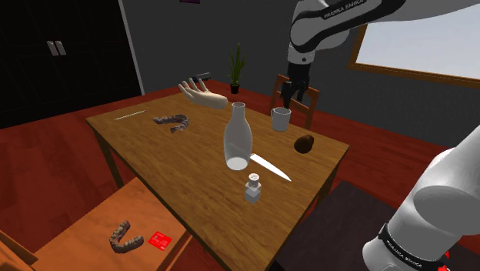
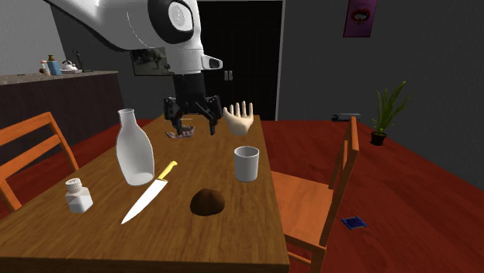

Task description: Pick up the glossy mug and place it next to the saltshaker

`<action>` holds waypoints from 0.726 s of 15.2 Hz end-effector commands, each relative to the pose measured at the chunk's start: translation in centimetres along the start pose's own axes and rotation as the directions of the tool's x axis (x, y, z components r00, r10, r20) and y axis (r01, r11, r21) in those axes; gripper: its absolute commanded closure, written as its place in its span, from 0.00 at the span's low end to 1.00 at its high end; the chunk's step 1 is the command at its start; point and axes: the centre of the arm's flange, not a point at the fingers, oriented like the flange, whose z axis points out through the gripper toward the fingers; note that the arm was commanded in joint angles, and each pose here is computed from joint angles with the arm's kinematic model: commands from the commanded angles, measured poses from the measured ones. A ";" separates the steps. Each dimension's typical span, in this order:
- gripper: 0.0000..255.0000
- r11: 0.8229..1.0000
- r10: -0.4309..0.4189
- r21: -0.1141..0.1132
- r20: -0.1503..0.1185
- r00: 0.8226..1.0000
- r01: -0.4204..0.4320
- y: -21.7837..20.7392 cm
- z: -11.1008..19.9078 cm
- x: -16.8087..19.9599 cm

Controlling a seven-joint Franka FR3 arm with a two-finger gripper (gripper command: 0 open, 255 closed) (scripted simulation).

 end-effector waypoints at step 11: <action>0.00 1.000 0.014 -0.011 0.016 1.000 -0.014 6.9 9.0 11.2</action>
